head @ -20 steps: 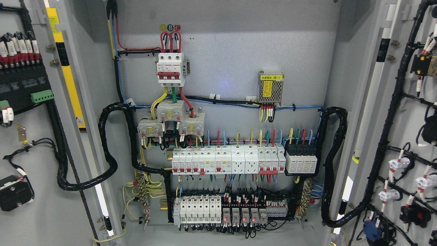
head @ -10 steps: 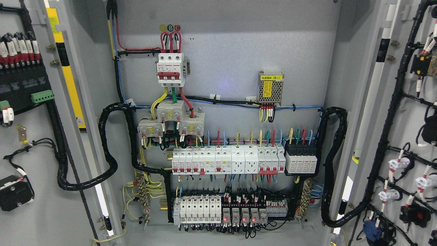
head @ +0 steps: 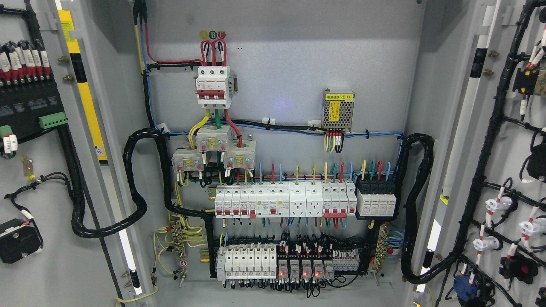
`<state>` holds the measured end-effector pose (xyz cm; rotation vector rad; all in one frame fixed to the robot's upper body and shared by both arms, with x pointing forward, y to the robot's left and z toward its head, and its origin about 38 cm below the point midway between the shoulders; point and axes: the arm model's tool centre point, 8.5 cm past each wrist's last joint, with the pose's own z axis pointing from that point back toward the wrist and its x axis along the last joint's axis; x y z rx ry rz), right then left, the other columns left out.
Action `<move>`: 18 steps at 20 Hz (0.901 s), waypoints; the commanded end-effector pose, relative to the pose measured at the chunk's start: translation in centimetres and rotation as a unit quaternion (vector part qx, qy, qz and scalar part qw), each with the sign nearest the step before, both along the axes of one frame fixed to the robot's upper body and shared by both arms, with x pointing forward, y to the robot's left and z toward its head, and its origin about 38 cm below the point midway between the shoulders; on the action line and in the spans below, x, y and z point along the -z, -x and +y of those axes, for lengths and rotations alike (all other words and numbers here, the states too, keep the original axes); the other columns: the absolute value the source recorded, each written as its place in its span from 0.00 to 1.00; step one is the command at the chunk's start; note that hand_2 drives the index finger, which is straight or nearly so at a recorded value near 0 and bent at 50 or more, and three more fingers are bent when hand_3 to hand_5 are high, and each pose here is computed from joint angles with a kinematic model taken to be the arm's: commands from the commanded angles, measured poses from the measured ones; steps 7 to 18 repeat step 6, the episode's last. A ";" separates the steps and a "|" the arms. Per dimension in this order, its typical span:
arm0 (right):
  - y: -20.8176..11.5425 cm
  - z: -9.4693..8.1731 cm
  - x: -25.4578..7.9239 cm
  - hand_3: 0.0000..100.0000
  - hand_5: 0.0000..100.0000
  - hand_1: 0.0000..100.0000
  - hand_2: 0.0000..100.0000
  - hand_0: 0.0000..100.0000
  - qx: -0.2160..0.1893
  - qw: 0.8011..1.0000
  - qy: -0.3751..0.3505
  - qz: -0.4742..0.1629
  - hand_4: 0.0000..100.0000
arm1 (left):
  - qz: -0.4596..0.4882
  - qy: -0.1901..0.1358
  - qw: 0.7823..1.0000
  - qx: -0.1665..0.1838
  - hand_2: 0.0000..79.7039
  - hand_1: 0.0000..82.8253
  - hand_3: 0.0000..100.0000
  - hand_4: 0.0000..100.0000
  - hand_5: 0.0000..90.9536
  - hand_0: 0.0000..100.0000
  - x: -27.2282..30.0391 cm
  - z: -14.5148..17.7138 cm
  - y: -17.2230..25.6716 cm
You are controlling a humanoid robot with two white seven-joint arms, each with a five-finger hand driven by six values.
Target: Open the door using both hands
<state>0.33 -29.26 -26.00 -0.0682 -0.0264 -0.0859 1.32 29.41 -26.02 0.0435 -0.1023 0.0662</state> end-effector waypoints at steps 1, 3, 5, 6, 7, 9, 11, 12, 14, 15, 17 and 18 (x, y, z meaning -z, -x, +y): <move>1.1 0.4 0.1 0.00 0.00 0.50 0.04 0.00 0.003 1.000 0.000 0.021 0.00 | 0.011 -0.002 1.000 0.002 0.00 0.67 0.00 0.00 0.00 0.12 0.0 0.4 0.8; 0.8 0.4 0.1 0.00 0.00 0.50 0.04 0.00 0.003 1.000 0.000 0.020 0.00 | 0.010 -0.001 1.000 0.002 0.00 0.67 0.00 0.00 0.00 0.12 0.0 0.3 0.7; 0.8 0.4 0.1 0.00 0.00 0.50 0.04 0.00 0.008 1.000 0.000 0.019 0.00 | 0.010 0.000 1.000 0.002 0.00 0.67 0.00 0.00 0.00 0.12 0.0 0.1 0.7; 0.8 0.3 0.1 0.00 0.00 0.50 0.04 0.00 0.015 1.000 0.000 0.018 0.00 | 0.010 0.002 1.000 0.002 0.00 0.67 0.00 0.00 0.00 0.12 0.0 0.0 0.7; 0.8 0.3 0.1 0.00 0.00 0.50 0.04 0.00 0.015 1.000 0.000 0.018 0.00 | 0.010 0.002 1.000 0.002 0.00 0.67 0.00 0.00 0.00 0.12 0.0 0.0 0.7; 0.8 0.3 0.1 0.00 0.00 0.50 0.04 0.00 0.015 1.000 0.000 0.018 0.00 | 0.010 0.002 1.000 0.002 0.00 0.67 0.00 0.00 0.00 0.12 0.0 0.0 0.7; 0.8 0.3 0.1 0.00 0.00 0.50 0.04 0.00 0.015 1.000 0.000 0.018 0.00 | 0.010 0.002 1.000 0.002 0.00 0.67 0.00 0.00 0.00 0.12 0.0 0.0 0.7; 0.8 0.3 0.1 0.00 0.00 0.50 0.04 0.00 0.015 1.000 0.000 0.018 0.00 | 0.010 0.002 1.000 0.002 0.00 0.67 0.00 0.00 0.00 0.12 0.0 0.0 0.7; 0.8 0.3 0.1 0.00 0.00 0.50 0.04 0.00 0.015 1.000 0.000 0.018 0.00 | 0.010 0.002 1.000 0.002 0.00 0.67 0.00 0.00 0.00 0.12 0.0 0.0 0.7; 0.8 0.3 0.1 0.00 0.00 0.50 0.04 0.00 0.015 1.000 0.000 0.018 0.00 | 0.010 0.002 1.000 0.002 0.00 0.67 0.00 0.00 0.00 0.12 0.0 0.0 0.7; 0.8 0.3 0.1 0.00 0.00 0.50 0.04 0.00 0.015 1.000 0.000 0.018 0.00 | 0.010 0.002 1.000 0.002 0.00 0.67 0.00 0.00 0.00 0.12 0.0 0.0 0.7; 0.8 0.3 0.1 0.00 0.00 0.50 0.04 0.00 0.015 1.000 0.000 0.018 0.00 | 0.010 0.002 1.000 0.002 0.00 0.67 0.00 0.00 0.00 0.12 0.0 0.0 0.7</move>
